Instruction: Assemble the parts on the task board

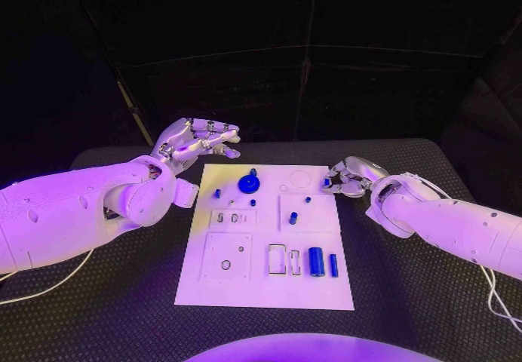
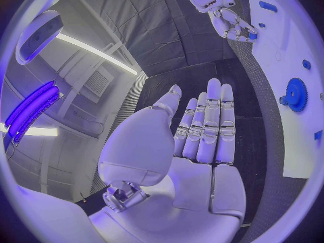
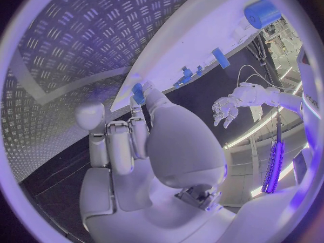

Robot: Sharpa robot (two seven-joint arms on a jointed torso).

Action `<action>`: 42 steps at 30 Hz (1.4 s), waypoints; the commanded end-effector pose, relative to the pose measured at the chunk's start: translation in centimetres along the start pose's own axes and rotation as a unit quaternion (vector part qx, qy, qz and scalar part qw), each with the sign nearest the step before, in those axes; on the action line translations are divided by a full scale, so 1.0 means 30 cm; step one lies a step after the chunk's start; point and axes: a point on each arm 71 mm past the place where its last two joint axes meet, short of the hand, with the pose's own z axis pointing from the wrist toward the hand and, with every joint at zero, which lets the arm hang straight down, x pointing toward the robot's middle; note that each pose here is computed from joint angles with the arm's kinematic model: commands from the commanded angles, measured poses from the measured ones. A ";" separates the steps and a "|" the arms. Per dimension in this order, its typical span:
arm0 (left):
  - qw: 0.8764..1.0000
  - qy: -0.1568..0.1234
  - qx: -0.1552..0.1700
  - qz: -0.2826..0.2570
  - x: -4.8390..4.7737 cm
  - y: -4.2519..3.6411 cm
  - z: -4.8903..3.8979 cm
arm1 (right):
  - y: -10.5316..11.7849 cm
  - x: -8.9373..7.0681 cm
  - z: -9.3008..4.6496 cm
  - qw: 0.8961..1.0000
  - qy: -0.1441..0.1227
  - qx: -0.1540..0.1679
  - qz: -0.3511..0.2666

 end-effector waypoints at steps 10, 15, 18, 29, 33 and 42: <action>1.000 0.003 0.005 -0.002 -0.002 -0.005 0.002 | 0.050 -0.021 -0.037 1.000 -0.011 -0.010 0.011; 1.000 0.002 0.005 -0.002 -0.004 -0.004 0.002 | 0.124 -0.029 -0.049 1.000 -0.006 -0.012 0.023; 1.000 0.002 0.005 -0.002 -0.003 -0.004 0.002 | 0.184 -0.028 -0.054 0.999 -0.004 -0.016 0.029; 1.000 0.003 0.005 -0.002 0.001 -0.005 0.003 | 0.414 0.021 -0.043 0.998 0.015 -0.060 0.013; 1.000 0.004 0.005 -0.003 0.003 -0.004 0.006 | 0.485 0.053 -0.026 0.996 0.025 -0.082 -0.008; 1.000 0.004 0.005 -0.002 0.003 -0.004 0.008 | 0.608 0.115 0.006 0.991 0.041 -0.118 -0.052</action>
